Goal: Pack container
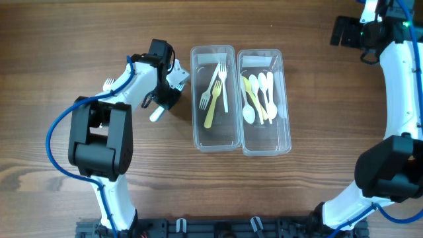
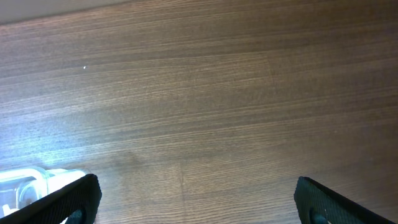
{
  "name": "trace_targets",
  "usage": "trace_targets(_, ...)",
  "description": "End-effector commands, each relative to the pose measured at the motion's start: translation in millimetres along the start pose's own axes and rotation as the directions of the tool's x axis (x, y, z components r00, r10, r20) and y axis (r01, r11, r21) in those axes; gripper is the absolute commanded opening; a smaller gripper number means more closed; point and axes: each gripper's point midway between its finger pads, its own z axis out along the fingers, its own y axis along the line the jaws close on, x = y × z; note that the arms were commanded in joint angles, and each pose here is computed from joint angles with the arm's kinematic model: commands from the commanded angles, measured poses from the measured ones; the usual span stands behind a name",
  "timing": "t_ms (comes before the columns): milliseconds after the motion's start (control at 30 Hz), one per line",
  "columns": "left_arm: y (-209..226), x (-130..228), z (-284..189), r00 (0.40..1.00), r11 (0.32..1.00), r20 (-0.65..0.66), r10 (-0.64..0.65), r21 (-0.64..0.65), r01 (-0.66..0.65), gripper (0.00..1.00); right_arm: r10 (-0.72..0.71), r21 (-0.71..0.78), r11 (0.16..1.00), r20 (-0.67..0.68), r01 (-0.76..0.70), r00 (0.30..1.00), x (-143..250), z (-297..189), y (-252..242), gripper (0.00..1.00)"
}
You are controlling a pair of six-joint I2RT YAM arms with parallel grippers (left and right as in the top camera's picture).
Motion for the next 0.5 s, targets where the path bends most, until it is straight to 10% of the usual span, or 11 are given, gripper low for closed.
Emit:
trace_targets(0,1,17,21,0.996,0.999,-0.078,-0.045,-0.014,0.044,0.04,-0.015,0.005,1.0,0.025,0.015,1.0,-7,-8,0,1.0)
trace_targets(467,48,-1,-47,0.97,0.965,0.103,-0.221,-0.117,0.233,0.04,-0.015,0.005,1.0,0.025,0.015,1.0,-7,-8,0,1.0)
